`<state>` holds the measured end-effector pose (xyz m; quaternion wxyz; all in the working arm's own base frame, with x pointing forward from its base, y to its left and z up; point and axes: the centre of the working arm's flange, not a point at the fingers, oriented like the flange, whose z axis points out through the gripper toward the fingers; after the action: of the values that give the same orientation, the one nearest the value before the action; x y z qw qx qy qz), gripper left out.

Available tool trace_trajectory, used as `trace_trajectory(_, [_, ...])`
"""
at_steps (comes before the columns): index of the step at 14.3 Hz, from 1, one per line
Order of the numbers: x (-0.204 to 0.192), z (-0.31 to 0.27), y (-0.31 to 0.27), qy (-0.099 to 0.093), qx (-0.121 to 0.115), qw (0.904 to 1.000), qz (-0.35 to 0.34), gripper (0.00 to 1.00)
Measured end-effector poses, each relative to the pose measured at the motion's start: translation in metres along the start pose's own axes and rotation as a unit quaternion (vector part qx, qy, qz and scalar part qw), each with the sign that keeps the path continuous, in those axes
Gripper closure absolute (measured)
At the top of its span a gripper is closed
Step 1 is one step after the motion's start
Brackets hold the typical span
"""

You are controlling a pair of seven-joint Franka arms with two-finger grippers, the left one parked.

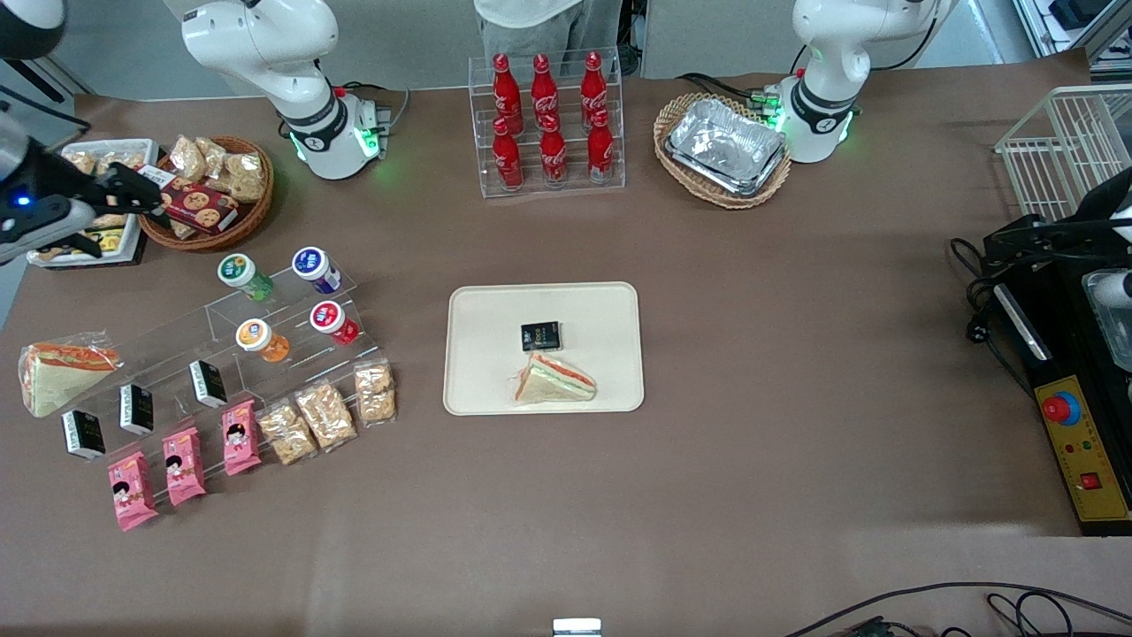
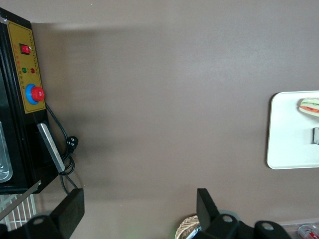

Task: Place green gum on tray
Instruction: 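Move the right gripper over the green gum bottle on the rack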

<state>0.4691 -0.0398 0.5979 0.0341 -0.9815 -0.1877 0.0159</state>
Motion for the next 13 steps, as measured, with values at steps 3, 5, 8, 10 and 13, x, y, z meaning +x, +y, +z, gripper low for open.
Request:
trace_trajectory(3, [-0.029,0.055,-0.009,0.004,0.005,1.0,-0.002,0.0])
trace_trajectory(5, [-0.042,0.087,-0.009,0.007,0.006,1.0,0.003,0.0])
trace_trajectory(8, [-0.05,0.125,-0.006,0.016,0.003,0.9998,0.009,0.0])
trace_trajectory(10, [-0.053,0.149,-0.006,0.021,0.0,0.9997,0.012,0.0])
trace_trajectory(13, [-0.059,0.178,-0.007,0.024,-0.001,0.9996,0.015,0.0])
